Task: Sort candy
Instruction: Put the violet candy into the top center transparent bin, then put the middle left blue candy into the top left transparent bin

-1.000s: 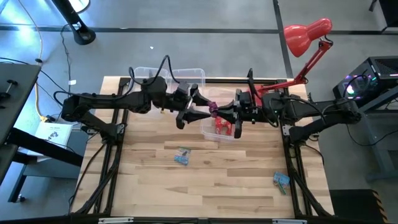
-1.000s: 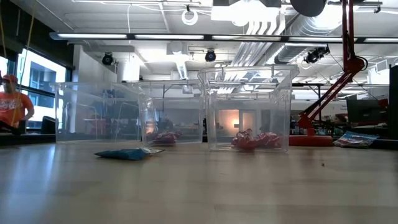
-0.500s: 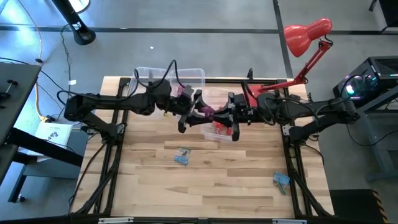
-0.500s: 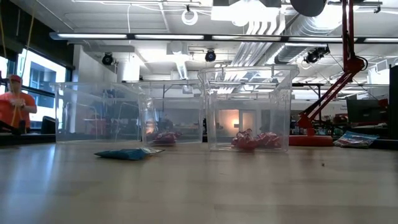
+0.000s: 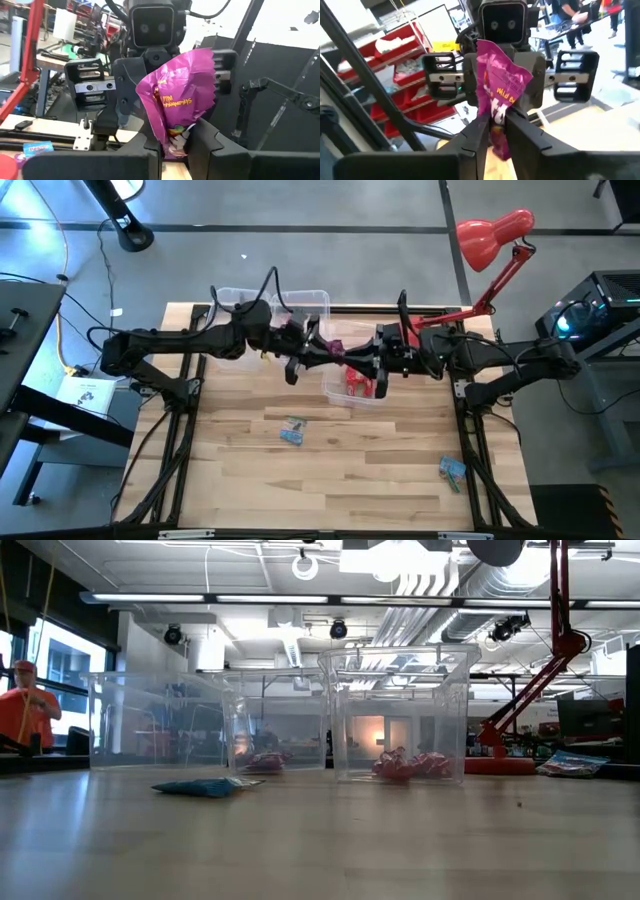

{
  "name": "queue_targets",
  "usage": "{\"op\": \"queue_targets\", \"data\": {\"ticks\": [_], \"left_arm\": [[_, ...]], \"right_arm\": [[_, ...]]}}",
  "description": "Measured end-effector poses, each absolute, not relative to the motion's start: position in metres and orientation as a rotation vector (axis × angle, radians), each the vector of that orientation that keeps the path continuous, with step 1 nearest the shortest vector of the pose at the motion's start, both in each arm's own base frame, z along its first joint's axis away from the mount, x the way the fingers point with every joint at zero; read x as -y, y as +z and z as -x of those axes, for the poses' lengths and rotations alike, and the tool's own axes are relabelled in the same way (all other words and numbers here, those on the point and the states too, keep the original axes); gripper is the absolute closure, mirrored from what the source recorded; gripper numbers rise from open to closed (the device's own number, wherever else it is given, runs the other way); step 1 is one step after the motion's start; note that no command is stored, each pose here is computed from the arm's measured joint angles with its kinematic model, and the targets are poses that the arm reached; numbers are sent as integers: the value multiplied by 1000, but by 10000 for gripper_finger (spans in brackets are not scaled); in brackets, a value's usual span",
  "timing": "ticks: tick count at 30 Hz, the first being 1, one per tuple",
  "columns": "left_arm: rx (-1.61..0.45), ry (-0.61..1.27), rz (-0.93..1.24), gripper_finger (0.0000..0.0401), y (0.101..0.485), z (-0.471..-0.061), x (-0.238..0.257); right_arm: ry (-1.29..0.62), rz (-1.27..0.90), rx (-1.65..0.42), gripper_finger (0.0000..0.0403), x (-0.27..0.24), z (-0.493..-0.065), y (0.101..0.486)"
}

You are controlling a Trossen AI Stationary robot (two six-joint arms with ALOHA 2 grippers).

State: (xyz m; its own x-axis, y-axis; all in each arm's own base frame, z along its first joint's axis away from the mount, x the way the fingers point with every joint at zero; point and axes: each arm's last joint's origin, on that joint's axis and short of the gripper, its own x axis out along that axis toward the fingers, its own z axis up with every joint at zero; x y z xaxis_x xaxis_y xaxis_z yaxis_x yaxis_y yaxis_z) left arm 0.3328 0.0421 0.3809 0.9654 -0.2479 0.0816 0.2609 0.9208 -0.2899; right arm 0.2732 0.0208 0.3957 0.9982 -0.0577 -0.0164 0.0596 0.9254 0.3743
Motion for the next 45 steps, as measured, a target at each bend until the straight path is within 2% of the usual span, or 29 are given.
{"op": "queue_targets", "data": {"ticks": [5,12,15,19,23,26,32,37,41,45], "left_arm": [[40,-263,300,372,383,-329,-49],[-12,-201,265,380,383,-318,-61],[-132,-32,225,382,378,-303,-74],[-429,249,185,378,349,-288,-94],[-604,429,184,346,329,-282,-113],[-684,489,160,316,314,-285,-125],[-775,489,120,240,299,-287,-135],[-772,449,148,186,313,-279,-127],[-779,297,316,167,328,-270,-98],[-957,133,299,166,323,-265,-44]], "right_arm": [[-82,-433,-13,306,-20,-271,396],[-91,-417,-33,233,-19,-262,398],[-102,-392,-39,208,-18,-255,401],[-134,-383,-28,193,-16,-246,405],[-162,-374,-24,192,-15,-246,405],[-181,-370,-26,192,-15,-245,405],[-202,-323,-34,192,-15,-244,405],[-193,-321,-18,192,-16,-238,408],[-193,-325,-12,192,-16,-236,410],[-192,-321,-18,192,-16,-235,410]]}}
